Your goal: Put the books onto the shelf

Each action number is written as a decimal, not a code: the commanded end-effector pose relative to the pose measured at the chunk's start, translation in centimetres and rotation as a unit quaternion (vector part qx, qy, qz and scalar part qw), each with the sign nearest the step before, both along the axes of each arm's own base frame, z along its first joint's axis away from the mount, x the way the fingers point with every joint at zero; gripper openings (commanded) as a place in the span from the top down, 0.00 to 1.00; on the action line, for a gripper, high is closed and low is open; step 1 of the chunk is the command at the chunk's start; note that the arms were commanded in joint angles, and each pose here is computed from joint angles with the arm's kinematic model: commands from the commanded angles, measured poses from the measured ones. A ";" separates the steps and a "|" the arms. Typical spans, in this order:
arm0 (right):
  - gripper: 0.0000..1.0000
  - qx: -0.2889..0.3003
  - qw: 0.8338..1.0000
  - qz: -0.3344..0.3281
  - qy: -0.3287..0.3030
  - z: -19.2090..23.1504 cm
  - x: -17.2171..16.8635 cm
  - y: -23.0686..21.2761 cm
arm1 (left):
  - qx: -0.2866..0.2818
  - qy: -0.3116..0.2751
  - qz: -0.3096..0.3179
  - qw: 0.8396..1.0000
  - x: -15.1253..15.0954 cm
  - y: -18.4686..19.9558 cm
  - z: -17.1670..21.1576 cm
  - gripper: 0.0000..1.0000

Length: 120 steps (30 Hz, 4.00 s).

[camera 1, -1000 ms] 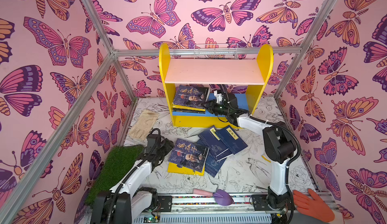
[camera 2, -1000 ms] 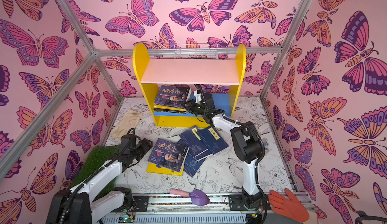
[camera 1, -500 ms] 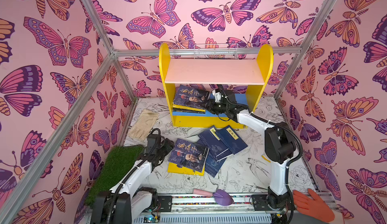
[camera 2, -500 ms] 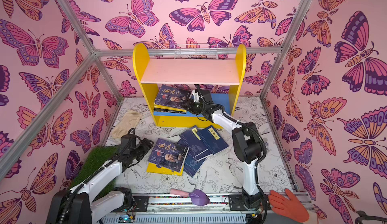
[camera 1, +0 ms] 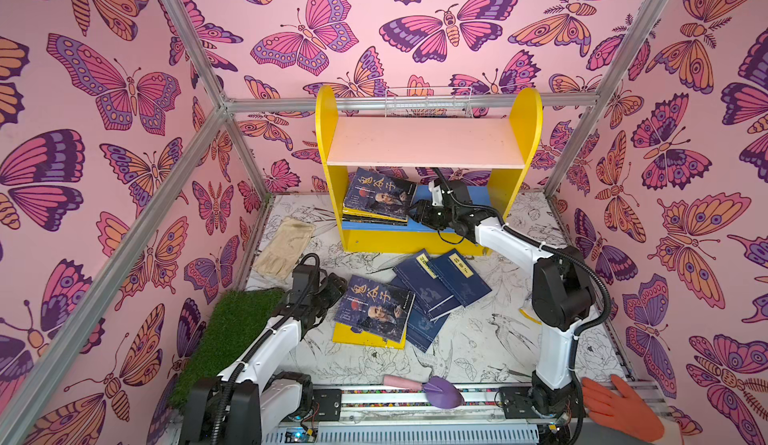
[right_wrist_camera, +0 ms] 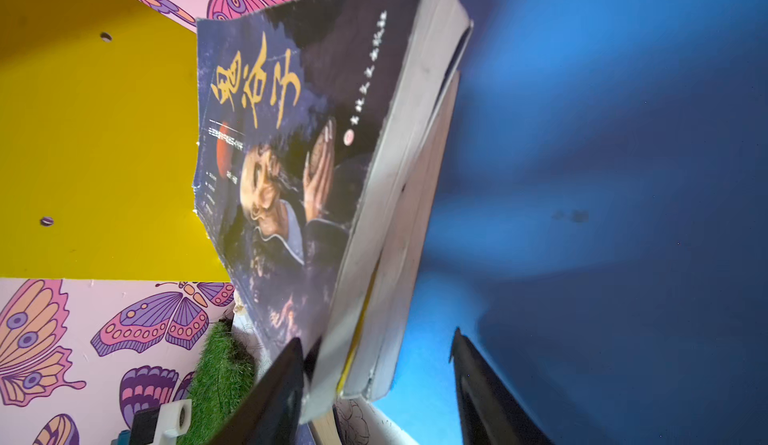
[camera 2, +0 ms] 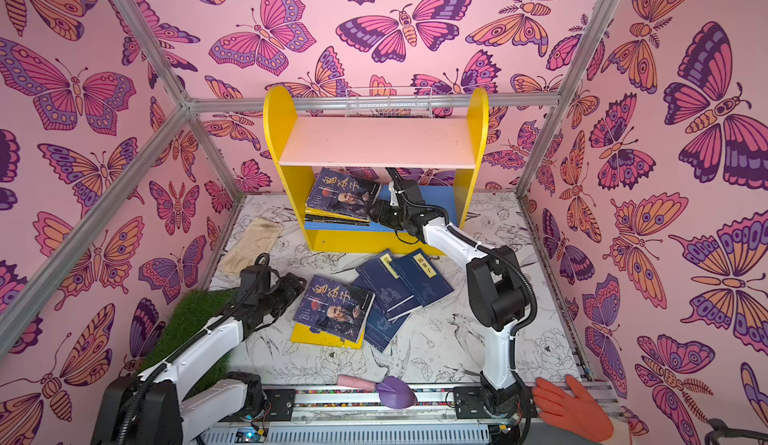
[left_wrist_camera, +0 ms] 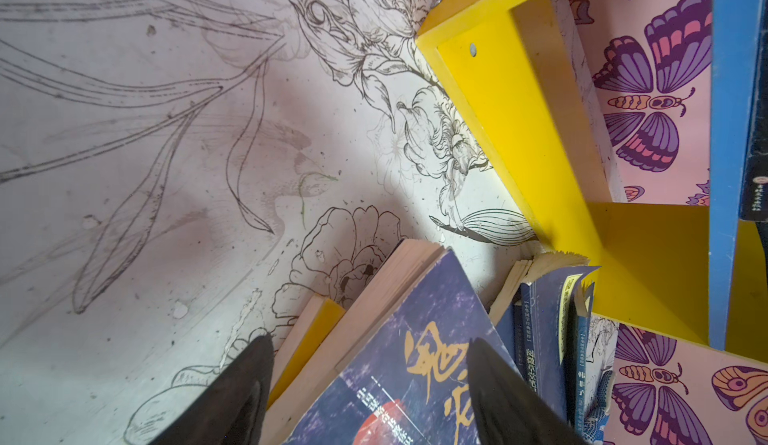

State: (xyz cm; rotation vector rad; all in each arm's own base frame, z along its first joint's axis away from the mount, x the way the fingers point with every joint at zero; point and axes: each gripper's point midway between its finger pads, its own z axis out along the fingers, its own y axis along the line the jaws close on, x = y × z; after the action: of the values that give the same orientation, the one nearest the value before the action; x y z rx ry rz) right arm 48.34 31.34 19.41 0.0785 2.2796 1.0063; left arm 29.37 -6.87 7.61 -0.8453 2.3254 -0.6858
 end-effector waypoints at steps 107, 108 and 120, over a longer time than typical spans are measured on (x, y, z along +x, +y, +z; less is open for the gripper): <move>0.57 -0.078 0.975 0.167 -0.127 1.4 -1.5 1.8 | 0.005 -0.002 -0.047 0.999 0.2 -2.4 0.2 0.23; 0.59 -0.076 0.974 0.168 -0.128 1.5 -1.5 1.9 | 0.005 -0.001 -0.047 0.999 0.2 -2.4 0.1 0.23; 0.78 -0.066 0.973 0.177 -0.135 2.3 -0.6 2.8 | 0.005 0.001 -0.049 0.999 0.3 -2.5 0.1 0.23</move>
State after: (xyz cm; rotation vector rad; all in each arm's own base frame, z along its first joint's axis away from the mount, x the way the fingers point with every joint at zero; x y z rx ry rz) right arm 47.45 33.20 20.53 -0.4640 2.1819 0.9428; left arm 29.49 -9.46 7.77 -0.7291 2.3823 -0.7321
